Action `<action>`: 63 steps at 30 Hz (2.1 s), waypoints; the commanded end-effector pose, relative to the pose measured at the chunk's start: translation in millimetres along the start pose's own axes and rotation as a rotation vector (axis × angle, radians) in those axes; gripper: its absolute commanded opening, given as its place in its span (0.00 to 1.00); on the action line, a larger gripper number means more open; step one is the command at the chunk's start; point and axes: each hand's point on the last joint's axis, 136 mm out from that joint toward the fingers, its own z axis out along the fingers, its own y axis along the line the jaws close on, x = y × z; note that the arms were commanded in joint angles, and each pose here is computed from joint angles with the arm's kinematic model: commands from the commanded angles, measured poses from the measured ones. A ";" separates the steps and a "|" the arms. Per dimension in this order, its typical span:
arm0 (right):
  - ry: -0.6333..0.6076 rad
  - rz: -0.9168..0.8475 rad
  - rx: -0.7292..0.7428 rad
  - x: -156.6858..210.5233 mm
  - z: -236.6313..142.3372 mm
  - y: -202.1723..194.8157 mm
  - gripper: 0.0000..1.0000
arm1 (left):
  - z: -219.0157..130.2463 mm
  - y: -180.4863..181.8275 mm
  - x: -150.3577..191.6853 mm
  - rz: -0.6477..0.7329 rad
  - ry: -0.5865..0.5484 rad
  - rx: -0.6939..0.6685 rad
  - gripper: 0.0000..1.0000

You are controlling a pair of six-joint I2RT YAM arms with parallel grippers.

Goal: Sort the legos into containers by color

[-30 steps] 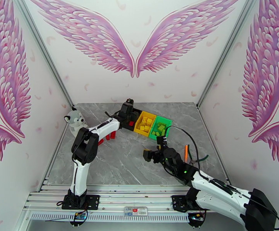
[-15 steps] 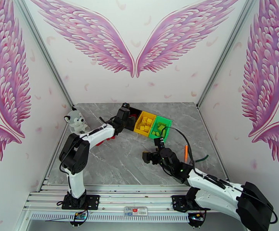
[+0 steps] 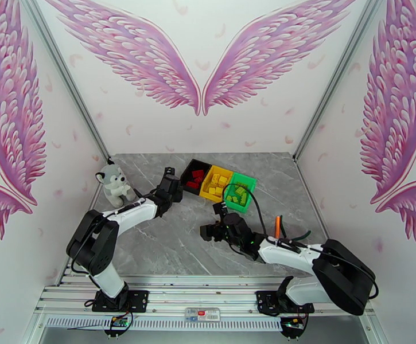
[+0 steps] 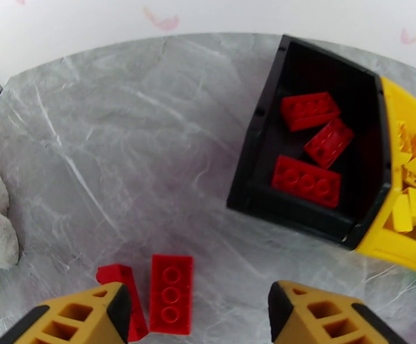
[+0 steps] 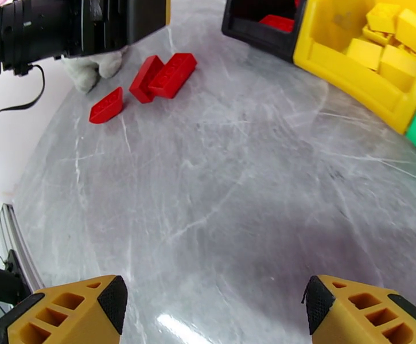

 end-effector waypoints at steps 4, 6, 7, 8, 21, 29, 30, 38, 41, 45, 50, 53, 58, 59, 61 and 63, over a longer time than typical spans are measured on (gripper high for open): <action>-0.003 0.017 -0.106 -11.8 16.1 25.9 0.86 | 17.1 10.0 17.1 -0.010 0.068 0.007 0.66; 0.003 0.017 -0.111 -10.2 18.6 27.8 0.86 | 23.1 8.6 19.7 0.002 0.088 0.009 0.65; 0.006 0.017 -0.111 -9.4 19.8 27.7 0.86 | 25.9 7.4 21.8 0.009 0.098 0.009 0.64; 0.008 0.019 -0.110 -8.6 20.6 27.6 0.86 | 29.2 7.1 23.4 0.012 0.108 0.006 0.64; -0.001 0.017 -0.076 -4.5 10.9 19.6 0.86 | 68.5 6.4 47.4 0.021 0.198 -0.026 0.63; -0.006 0.016 -0.069 -4.6 7.8 18.1 0.86 | 76.9 9.5 59.1 0.016 0.225 -0.037 0.55; -0.008 0.017 -0.069 -4.9 7.8 17.9 0.86 | 76.5 8.6 60.3 0.019 0.227 -0.036 0.53; -0.004 0.018 -0.072 -6.1 12.1 19.4 0.86 | 68.8 10.1 60.1 0.058 0.219 -0.067 0.37; 0.001 0.024 -0.075 -5.8 14.6 19.9 0.86 | 63.1 9.9 58.5 0.068 0.206 -0.073 0.32; 0.006 0.029 -0.078 -4.4 17.0 20.2 0.85 | 53.2 10.4 56.4 0.067 0.183 -0.070 0.27; 0.007 0.026 -0.077 -4.3 17.5 20.2 0.85 | 35.1 5.3 47.7 0.041 0.142 -0.023 0.23; 0.009 0.024 -0.074 -2.8 16.5 19.2 0.85 | 22.4 -1.9 39.1 0.030 0.114 0.012 0.22; 0.003 0.023 -0.068 -3.1 13.8 17.7 0.85 | 3.0 -12.9 24.6 0.019 0.073 0.066 0.21; 0.005 0.020 -0.065 -2.2 13.6 17.4 0.85 | -0.3 -14.8 22.4 0.016 0.068 0.076 0.21; 0.002 0.021 -0.062 -3.0 12.7 16.7 0.86 | -4.4 -17.1 19.0 0.013 0.061 0.092 0.21; -0.002 0.019 -0.060 -3.4 11.7 16.2 0.85 | -7.2 -18.9 16.8 0.012 0.056 0.099 0.21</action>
